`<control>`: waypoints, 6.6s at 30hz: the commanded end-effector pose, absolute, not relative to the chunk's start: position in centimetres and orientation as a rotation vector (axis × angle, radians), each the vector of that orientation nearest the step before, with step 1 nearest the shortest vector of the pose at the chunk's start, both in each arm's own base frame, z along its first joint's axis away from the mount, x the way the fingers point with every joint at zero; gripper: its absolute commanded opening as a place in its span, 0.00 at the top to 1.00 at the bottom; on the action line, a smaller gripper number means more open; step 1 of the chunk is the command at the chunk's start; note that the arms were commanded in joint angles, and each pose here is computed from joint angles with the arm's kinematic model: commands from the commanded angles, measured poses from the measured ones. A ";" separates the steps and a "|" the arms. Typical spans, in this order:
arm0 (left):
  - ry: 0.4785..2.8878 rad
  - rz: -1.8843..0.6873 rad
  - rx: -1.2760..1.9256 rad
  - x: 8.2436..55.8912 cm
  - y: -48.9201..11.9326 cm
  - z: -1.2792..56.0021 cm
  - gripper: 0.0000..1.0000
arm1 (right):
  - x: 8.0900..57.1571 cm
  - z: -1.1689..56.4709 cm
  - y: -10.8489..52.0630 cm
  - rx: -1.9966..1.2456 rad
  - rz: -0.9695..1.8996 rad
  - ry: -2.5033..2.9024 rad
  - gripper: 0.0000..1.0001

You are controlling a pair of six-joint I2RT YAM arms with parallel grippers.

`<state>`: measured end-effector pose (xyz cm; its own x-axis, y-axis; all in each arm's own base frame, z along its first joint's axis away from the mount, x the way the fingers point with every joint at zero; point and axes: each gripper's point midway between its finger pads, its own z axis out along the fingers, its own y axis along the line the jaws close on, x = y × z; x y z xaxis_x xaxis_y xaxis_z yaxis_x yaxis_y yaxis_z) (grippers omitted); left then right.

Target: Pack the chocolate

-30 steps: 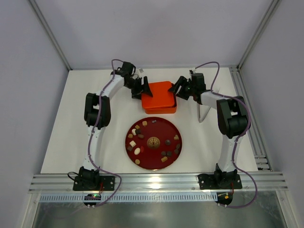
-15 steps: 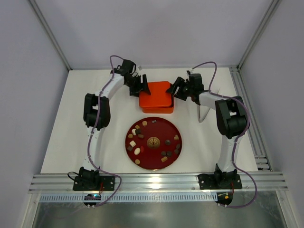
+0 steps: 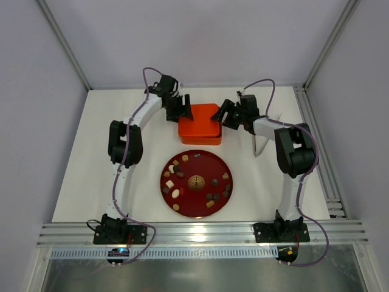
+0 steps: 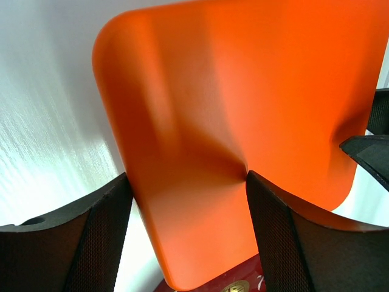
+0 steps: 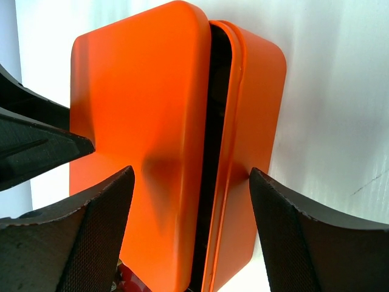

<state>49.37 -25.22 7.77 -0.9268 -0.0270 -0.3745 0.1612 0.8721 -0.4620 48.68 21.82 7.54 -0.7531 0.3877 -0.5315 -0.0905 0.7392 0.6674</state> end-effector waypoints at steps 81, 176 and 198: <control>2.713 -0.355 0.390 46.3 -27.0 6.0 0.29 | 47.6 8.6 23.8 0.186 0.960 2.264 0.50; 2.961 -0.270 0.463 43.1 -23.9 3.2 0.29 | 45.4 -1.8 17.0 -0.081 -0.061 2.731 0.74; 2.656 -0.417 0.161 49.5 -24.9 9.7 0.24 | 48.0 1.9 20.3 -0.086 0.318 2.691 0.49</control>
<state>47.13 -25.72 7.76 -0.9355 0.1002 -0.3387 0.2080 0.9313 -0.2989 53.21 21.28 8.55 -0.7536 0.0589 -0.6547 -0.1183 0.9676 0.2232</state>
